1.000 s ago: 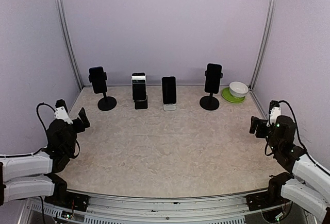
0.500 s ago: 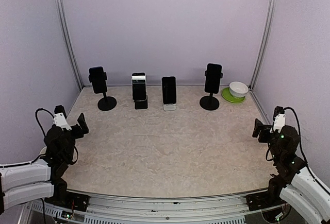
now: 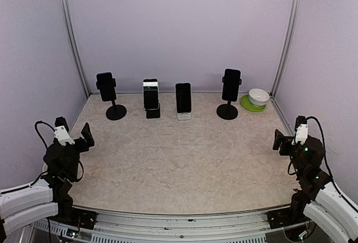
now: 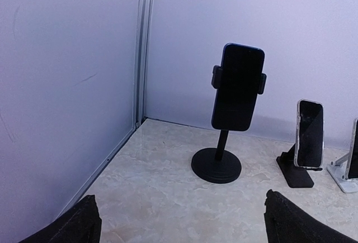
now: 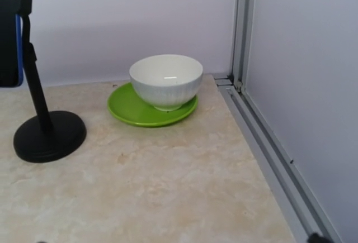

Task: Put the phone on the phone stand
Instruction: Reset both arms

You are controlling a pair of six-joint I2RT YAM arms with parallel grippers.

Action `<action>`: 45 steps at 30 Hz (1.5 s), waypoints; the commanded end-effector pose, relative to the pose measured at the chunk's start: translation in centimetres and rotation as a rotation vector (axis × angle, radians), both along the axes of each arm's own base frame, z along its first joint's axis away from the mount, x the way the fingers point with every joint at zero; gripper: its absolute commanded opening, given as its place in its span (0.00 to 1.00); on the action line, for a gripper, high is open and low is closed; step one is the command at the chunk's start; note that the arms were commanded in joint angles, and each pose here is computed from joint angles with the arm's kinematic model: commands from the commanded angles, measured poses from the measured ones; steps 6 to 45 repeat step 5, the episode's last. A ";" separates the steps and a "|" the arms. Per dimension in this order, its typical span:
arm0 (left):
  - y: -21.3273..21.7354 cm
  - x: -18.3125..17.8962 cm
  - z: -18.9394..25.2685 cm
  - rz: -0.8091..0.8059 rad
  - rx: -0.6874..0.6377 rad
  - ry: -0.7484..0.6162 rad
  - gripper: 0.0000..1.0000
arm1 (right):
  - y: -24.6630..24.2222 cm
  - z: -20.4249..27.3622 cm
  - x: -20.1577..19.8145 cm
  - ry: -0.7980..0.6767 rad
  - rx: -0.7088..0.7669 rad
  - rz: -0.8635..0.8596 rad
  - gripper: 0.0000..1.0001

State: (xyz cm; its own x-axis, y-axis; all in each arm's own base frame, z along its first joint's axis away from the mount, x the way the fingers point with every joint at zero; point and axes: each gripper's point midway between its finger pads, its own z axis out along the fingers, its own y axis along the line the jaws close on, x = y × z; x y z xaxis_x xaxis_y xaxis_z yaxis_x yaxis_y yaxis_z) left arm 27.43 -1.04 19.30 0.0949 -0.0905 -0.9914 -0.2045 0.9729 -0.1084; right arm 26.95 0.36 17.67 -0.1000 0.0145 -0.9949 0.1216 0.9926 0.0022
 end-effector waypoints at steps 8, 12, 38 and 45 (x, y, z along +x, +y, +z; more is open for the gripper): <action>-0.6 -0.1 -1.8 -0.036 0.039 0.031 0.99 | 0.1 0.1 0.2 -0.018 -0.013 0.010 1.00; -0.6 -0.1 -1.8 -0.036 0.039 0.031 0.99 | 0.1 0.1 0.2 -0.018 -0.013 0.010 1.00; -0.6 -0.1 -1.8 -0.036 0.039 0.031 0.99 | 0.1 0.1 0.2 -0.018 -0.013 0.010 1.00; -0.6 -0.1 -1.8 -0.036 0.039 0.031 0.99 | 0.1 0.1 0.2 -0.018 -0.013 0.010 1.00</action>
